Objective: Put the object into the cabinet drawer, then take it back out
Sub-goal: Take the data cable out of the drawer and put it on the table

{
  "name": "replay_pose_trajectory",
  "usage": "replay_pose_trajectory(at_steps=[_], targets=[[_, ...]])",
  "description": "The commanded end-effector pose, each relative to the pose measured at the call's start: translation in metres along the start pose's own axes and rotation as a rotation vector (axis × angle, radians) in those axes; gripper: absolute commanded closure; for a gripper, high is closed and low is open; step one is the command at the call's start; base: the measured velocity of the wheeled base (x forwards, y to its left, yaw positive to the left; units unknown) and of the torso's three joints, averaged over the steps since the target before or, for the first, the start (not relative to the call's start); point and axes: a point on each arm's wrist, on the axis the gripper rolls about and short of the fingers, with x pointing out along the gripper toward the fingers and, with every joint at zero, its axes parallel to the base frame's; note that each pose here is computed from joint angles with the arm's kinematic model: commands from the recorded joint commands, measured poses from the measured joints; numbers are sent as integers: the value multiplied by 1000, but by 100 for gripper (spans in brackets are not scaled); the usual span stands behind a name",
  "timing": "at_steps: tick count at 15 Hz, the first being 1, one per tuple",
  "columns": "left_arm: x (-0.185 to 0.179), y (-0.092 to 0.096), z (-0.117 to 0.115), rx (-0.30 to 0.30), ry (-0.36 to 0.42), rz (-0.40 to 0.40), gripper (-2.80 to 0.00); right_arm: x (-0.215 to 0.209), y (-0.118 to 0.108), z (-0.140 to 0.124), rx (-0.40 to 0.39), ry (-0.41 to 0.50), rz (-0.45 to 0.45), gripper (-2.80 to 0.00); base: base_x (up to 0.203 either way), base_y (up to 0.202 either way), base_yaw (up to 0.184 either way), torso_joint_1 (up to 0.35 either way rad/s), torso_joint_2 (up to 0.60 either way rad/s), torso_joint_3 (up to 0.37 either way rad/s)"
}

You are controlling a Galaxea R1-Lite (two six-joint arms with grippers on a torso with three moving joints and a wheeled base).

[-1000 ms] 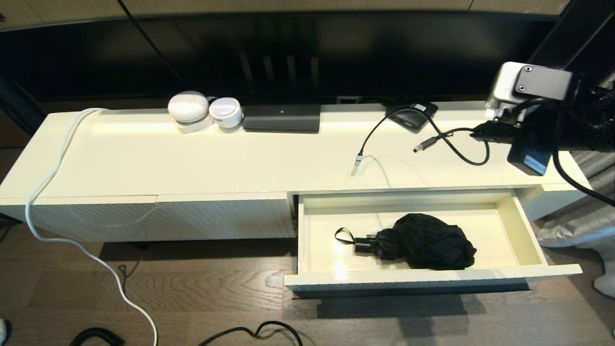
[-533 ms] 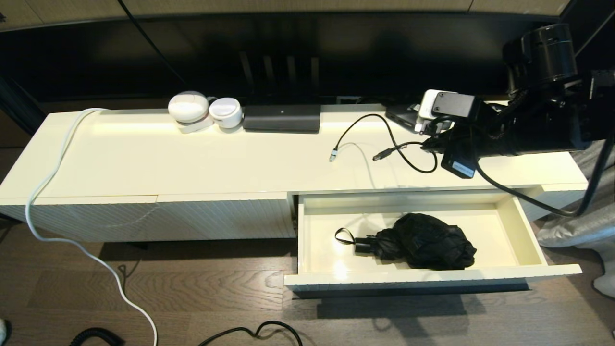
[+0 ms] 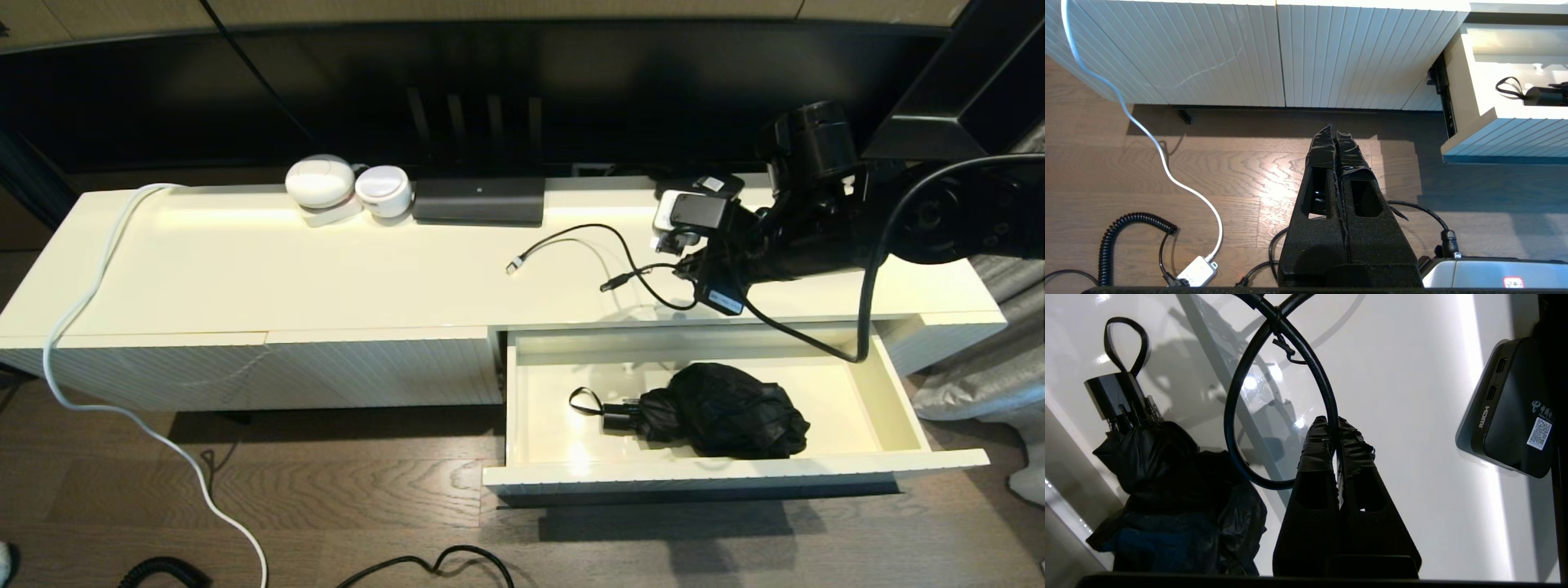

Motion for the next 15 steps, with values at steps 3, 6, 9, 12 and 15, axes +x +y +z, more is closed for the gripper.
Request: replay_pose_trajectory(at_steps=[3,6,9,12,15], targets=[[0,0,0,-1,1,-1,0,22,5,-5,-3,7,3,0,0,0,0,0,0,0],[0,0,0,-1,1,0,0,31,5,-8,-2,8,-1,0,0,0,0,0,0,0],[0,0,0,-1,0,1,0,34,5,-10,0,13,-1,-280,0,0,0,0,0,0],[0,0,0,-1,0,1,0,33,3,-9,-3,10,-9,-280,0,0,0,0,0,0],[0,0,0,-1,1,0,0,31,1,-9,-2,8,-15,-280,0,0,0,0,0,0]])
